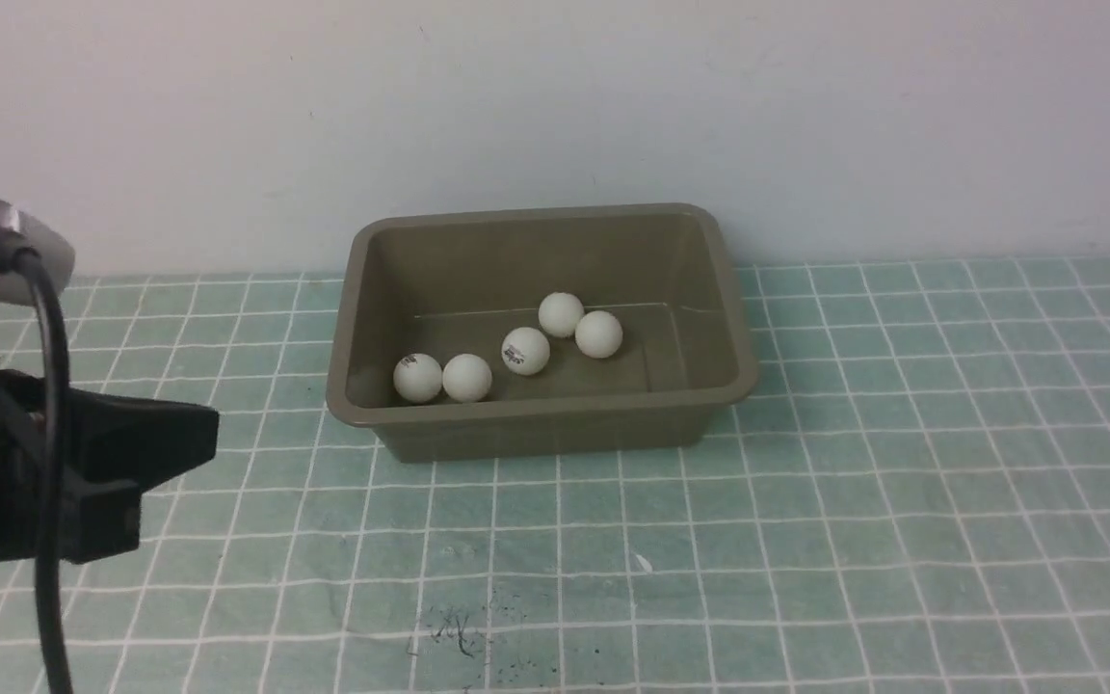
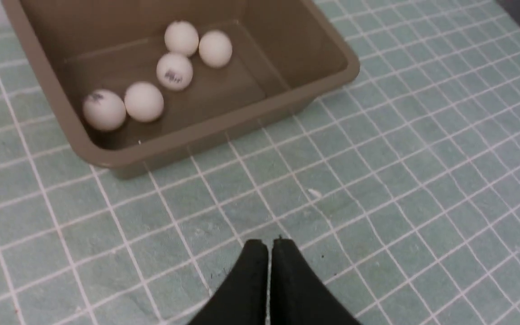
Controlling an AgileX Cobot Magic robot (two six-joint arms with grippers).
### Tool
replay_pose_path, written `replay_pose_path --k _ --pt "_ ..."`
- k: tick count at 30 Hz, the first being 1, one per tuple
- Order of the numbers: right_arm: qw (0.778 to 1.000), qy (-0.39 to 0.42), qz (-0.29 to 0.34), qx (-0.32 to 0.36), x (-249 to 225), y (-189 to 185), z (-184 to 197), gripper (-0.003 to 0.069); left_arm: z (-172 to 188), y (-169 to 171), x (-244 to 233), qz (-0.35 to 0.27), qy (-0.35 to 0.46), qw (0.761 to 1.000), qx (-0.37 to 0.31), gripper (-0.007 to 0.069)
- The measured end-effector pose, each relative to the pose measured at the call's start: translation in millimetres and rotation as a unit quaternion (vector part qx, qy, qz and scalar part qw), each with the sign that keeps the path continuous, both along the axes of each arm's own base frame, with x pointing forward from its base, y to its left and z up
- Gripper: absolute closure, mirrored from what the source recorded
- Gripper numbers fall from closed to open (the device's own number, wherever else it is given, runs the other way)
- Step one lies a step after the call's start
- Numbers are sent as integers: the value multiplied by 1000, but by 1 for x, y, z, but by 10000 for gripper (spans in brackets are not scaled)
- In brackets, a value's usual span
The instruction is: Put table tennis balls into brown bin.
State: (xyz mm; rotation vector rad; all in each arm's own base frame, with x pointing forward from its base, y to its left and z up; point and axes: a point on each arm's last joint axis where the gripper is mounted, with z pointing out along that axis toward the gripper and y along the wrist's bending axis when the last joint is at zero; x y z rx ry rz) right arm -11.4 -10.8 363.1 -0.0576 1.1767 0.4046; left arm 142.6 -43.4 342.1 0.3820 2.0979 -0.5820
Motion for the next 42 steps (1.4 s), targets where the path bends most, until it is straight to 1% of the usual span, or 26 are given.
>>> replay_pose_path --k 3,6,9,12,16,21,26,36,39,42 --pt "1000 8 4 0 10 4 -14 672 11 0 -24 10 -39 999 12 630" --pt "1000 6 1 -7 12 5 -16 672 20 2 -52 28 -78 996 25 630" --pt "1000 5 -2 -11 12 5 -16 672 26 4 -84 50 -131 989 48 630" --pt "1000 6 -2 -13 12 5 -17 672 28 5 -117 70 -182 979 56 630" --pt "1000 6 -3 -14 13 5 -18 672 26 5 -143 82 -222 969 72 630" --pt "1000 7 -3 -14 13 5 -18 672 21 2 -168 72 -248 963 79 630" --pt "1000 7 -3 -14 13 5 -18 672 17 1 -175 64 -249 963 81 630" --pt "1000 7 -3 -14 13 5 -18 672 17 2 -174 66 -256 960 89 630" --pt "1000 7 -3 -14 13 5 -18 672 14 6 -163 92 -275 954 79 630" --pt "1000 8 -3 -14 13 5 -18 672 -3 13 -143 137 -272 950 66 630"
